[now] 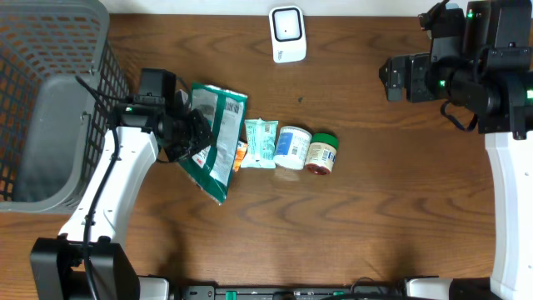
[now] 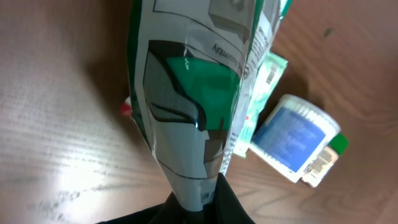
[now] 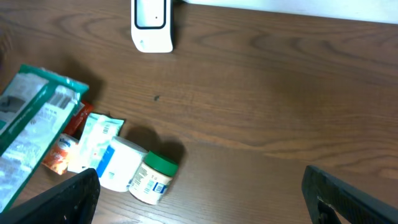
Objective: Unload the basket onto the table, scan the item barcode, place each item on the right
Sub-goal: 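Carry the green packet and lay it left of the tissue pack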
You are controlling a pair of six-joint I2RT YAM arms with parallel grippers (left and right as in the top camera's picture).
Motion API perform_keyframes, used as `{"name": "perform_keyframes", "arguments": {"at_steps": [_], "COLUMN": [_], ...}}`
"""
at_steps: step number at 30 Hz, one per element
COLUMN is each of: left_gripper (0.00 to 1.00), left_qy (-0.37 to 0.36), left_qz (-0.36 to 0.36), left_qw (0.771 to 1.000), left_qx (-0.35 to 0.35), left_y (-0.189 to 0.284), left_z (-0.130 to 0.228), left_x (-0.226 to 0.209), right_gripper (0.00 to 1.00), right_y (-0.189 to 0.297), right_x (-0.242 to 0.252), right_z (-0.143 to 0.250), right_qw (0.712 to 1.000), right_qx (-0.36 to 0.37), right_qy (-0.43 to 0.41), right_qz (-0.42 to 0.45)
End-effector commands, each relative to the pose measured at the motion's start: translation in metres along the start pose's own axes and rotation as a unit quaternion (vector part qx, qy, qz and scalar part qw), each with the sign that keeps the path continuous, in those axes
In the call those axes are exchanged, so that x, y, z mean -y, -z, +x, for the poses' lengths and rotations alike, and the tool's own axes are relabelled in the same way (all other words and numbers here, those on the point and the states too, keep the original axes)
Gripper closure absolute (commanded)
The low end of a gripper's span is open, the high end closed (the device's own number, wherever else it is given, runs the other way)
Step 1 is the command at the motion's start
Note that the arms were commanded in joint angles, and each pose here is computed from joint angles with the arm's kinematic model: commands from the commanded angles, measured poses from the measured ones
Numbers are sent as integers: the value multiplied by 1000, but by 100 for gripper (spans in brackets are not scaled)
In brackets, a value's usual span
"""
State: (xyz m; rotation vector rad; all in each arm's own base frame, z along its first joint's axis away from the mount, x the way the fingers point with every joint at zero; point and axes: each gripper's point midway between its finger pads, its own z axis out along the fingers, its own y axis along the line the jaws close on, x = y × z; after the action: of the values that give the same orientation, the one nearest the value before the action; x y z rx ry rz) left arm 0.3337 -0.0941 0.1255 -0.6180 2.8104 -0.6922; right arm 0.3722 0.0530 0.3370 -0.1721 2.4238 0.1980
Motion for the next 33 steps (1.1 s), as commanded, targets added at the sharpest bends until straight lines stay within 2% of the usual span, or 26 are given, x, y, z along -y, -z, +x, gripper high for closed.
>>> {"name": "perform_keyframes", "arguments": {"at_steps": [1,8,15,23,24,25,27,30,33], "left_gripper": [93,93,93,92,88,76,43,28,26], "left_qy": [-20,-17,-15,-13,-13,-14,-23,-34,-54], "left_qz": [-14,-151,-165,-139,-132,-126,-125,-122,-112], "left_qw": [999,982,982,988,989,990,990,990,989], "left_qx": [29,114,95,65,60,55,55,60,77], "left_y": [0,10,-7,-24,-25,-26,-25,-21,-11], "left_z": [-12,-41,-27,-11,-9,-8,-8,-10,-17], "left_x": [-4,-50,-68,-70,-68,-66,-65,-63,-53], "right_gripper": [1,1,1,1,1,1,1,1,1], "right_y": [4,4,4,4,4,4,4,4,4], "right_x": [-4,-4,-4,-4,-4,-4,-4,-4,-4], "right_z": [-4,-4,-4,-4,-4,-4,-4,-4,-4], "right_qw": [1000,1000,1000,1000,1000,1000,1000,1000,1000], "right_qx": [7,7,7,7,7,7,7,7,7], "right_qy": [10,10,10,10,10,10,10,10,10], "right_qz": [-3,-3,-3,-3,-3,-3,-3,-3,-3]}}
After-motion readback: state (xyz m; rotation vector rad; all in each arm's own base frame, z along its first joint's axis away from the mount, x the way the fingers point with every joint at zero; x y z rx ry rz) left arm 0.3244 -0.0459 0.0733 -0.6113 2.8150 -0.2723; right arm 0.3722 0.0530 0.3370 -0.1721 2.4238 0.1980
